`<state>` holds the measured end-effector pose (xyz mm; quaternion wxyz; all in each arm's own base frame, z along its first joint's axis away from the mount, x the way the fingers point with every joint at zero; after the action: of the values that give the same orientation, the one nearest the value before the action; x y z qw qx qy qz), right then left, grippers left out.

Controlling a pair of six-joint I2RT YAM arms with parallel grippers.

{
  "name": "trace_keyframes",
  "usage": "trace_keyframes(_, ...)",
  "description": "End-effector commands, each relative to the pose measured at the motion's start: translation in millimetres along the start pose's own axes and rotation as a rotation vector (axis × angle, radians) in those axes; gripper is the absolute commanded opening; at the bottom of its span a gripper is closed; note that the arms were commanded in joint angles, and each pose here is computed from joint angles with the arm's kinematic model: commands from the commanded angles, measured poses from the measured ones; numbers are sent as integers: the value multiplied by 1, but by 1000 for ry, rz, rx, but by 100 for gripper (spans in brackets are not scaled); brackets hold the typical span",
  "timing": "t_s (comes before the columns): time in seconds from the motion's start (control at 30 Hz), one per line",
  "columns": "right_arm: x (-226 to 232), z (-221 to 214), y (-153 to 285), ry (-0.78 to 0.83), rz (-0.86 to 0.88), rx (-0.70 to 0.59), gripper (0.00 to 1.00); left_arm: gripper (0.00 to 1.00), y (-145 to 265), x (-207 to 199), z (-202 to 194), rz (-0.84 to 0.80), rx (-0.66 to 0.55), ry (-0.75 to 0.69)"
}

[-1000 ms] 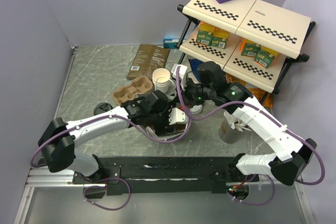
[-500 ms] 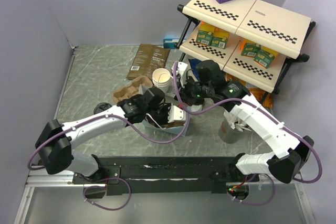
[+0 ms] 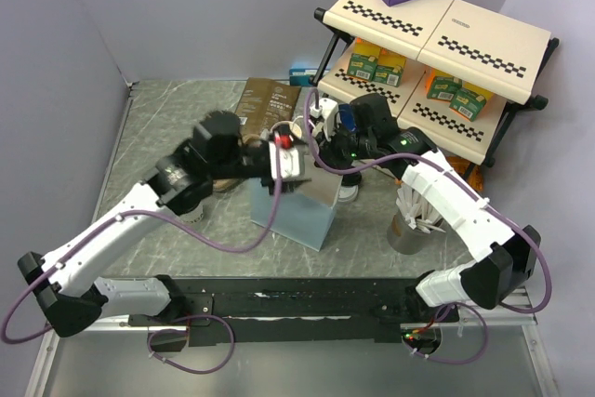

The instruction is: Pack the takeout coffee

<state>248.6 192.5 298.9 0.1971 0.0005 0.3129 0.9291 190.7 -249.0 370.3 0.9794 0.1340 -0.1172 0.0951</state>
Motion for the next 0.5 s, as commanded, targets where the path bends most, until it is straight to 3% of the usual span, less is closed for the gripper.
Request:
trace_keyframes(0.0,1,10,8,20,34,-15,0,77,34,22,43,58,-67,26)
trace_keyframes(0.13,4,12,13,34,39,-32,0,89,78,30,55,135,-38,-27)
trace_keyframes(0.2,5,12,14,32,47,-41,0,94,87,19,44,86,44,-15)
trace_keyframes(0.4,6,16,17,50,46,-59,24,95,78,-1,-3,-97,234,59)
trace_keyframes(0.47,6,17,19,54,48,-62,25,96,68,-1,-17,-132,260,92)
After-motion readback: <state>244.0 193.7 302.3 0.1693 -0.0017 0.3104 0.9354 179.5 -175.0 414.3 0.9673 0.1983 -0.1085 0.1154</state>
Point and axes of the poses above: each gripper's point midway between its finger pads, its own y axis back along the fingers, its own x axis along the line the jaws close on, z = x × y, the point moved 8 cm from there along y, back along the fingers, and after that the axes turned 13 degrees about y, right-handed, at the moved point
